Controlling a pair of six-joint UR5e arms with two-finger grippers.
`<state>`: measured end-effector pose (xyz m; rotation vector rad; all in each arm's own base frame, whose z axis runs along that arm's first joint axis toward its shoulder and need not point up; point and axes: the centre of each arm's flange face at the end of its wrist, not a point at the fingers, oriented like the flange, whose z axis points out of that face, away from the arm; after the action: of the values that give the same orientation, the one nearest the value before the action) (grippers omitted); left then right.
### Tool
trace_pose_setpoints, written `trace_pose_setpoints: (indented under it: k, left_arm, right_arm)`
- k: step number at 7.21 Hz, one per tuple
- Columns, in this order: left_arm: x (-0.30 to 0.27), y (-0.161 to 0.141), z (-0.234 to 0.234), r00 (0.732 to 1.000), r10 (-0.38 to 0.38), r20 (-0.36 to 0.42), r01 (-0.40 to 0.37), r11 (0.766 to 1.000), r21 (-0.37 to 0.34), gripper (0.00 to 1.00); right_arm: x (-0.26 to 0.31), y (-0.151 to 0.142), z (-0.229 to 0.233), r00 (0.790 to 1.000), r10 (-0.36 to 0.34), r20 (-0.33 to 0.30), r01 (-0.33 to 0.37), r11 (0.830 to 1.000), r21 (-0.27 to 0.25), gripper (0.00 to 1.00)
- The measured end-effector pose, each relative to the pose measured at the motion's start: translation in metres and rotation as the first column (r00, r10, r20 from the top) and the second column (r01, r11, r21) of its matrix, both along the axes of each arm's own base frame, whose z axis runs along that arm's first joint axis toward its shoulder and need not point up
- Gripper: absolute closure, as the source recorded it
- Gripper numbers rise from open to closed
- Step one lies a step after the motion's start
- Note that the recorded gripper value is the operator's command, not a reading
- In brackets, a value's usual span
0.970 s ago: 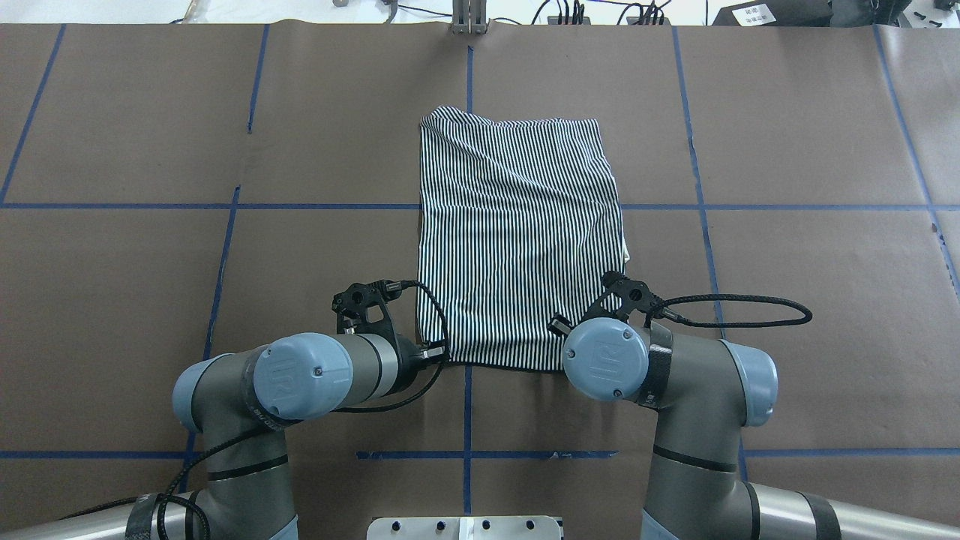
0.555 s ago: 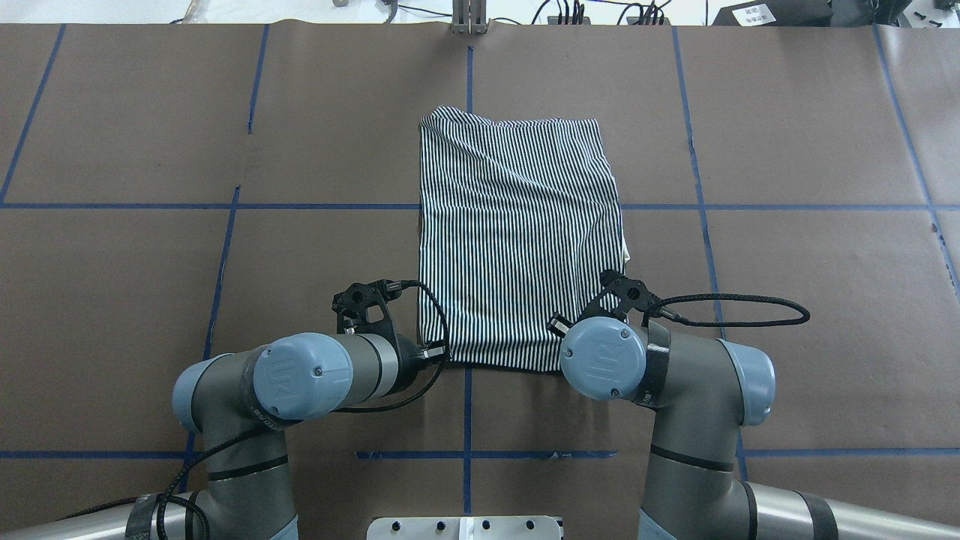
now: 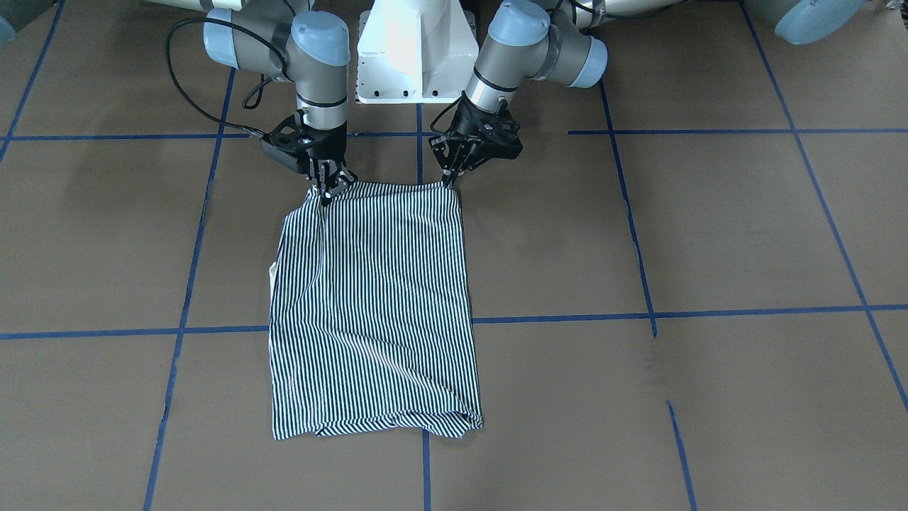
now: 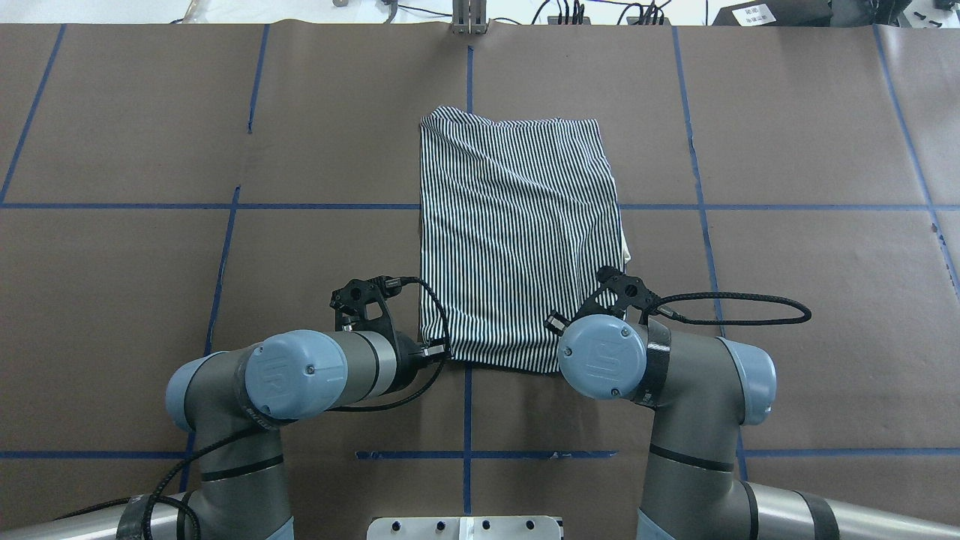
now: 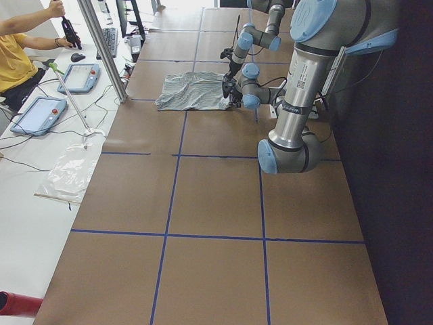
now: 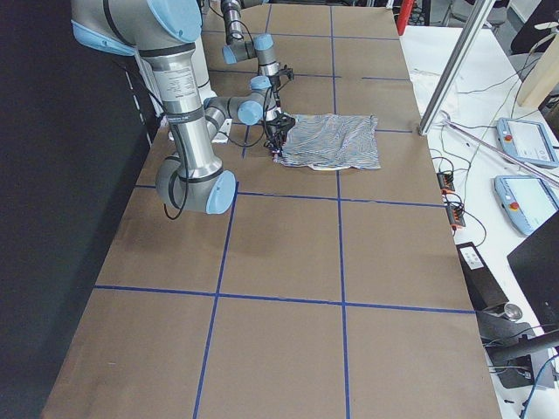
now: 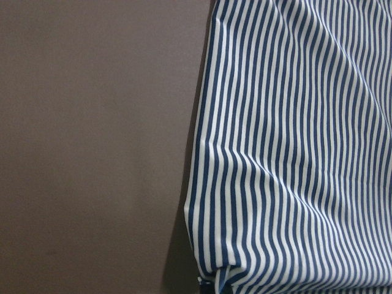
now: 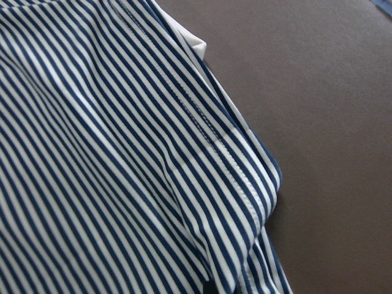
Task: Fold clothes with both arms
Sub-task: 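Grasp the shirt's near edge with both grippers and lift it away from the robot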
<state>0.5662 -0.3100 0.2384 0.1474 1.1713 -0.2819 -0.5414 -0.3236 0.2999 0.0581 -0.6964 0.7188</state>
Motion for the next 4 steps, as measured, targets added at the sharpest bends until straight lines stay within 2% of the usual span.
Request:
trace_pose_setpoints:
  k: [2,4]
  left_arm:
    - [-0.055,0.014,-0.04,1.0,0.028,0.0,-0.028,0.999,0.034,1.0]
    - [-0.127,0.04,-0.088,0.997,0.07,0.013,-0.07,0.997,0.017,1.0]
  right_arm:
    - [0.028,0.01,-0.045,0.995,0.003,0.101,-0.006,1.0,0.03,1.0]
    - [0.065,0.053,-0.097,0.98,-0.031,0.195,0.023,0.999,0.044,1.0]
